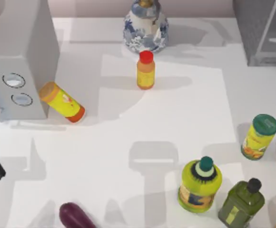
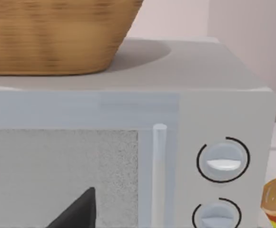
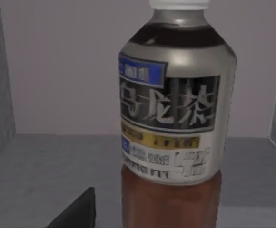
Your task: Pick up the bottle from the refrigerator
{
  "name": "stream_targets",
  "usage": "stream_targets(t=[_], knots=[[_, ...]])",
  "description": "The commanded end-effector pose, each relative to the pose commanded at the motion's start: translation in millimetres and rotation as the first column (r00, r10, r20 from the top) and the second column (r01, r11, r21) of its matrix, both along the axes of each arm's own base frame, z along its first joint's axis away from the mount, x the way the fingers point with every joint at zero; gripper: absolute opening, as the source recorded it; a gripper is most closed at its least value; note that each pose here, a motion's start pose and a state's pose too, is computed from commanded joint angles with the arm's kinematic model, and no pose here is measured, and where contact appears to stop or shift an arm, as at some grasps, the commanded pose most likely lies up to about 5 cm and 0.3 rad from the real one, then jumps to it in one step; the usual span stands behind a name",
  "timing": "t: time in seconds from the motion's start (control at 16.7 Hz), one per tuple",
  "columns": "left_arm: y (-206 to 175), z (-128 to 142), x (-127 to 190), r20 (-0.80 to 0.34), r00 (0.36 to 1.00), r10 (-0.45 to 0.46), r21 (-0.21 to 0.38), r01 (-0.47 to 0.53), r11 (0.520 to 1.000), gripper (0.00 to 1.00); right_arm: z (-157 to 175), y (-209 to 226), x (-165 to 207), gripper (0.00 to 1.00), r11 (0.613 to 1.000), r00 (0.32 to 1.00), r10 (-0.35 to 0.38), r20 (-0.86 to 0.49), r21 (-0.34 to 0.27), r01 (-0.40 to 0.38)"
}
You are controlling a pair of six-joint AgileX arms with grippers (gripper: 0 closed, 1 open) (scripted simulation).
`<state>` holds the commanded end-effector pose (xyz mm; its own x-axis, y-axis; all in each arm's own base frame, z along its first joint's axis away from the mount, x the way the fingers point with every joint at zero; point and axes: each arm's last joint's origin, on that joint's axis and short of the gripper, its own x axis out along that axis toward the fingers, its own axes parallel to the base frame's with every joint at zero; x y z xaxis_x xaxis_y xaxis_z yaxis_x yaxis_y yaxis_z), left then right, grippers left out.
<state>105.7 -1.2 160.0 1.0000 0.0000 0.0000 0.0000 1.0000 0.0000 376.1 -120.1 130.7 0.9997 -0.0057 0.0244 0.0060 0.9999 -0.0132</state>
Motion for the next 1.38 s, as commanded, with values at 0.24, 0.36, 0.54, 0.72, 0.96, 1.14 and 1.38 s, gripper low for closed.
stream_targets(t=[0.24,0.36,0.54,0.72,0.96,1.14,1.38], knots=[[0.0,0.0,0.0,0.0,1.0,0.0,0.0,0.0,1.0,1.0,5.0,10.8,35.0,1.0,1.0,1.0,-0.004,-0.025,0.006,0.004],[0.0,0.0,0.0,0.0,1.0,0.0,0.0,0.0,1.0,1.0,5.1,11.9,37.4,1.0,1.0,1.0,-0.004,-0.028,0.006,0.004],[0.0,0.0,0.0,0.0,1.0,0.0,0.0,0.0,1.0,1.0,6.8,10.1,36.0,1.0,1.0,1.0,-0.007,-0.024,0.005,0.007],[0.0,0.0,0.0,0.0,1.0,0.0,0.0,0.0,1.0,1.0,3.3,10.5,45.2,1.0,1.0,0.999,-0.004,-0.033,0.008,0.004],[0.0,0.0,0.0,0.0,1.0,0.0,0.0,0.0,1.0,1.0,6.1,9.6,80.2,1.0,1.0,1.0,-0.004,-0.021,0.005,0.004],[0.0,0.0,0.0,0.0,1.0,0.0,0.0,0.0,1.0,1.0,4.9,11.1,96.3,1.0,1.0,1.0,-0.004,-0.027,0.006,0.004],[0.0,0.0,0.0,0.0,1.0,0.0,0.0,0.0,1.0,1.0,4.9,11.3,97.4,1.0,1.0,1.0,-0.004,-0.028,0.006,0.004]])
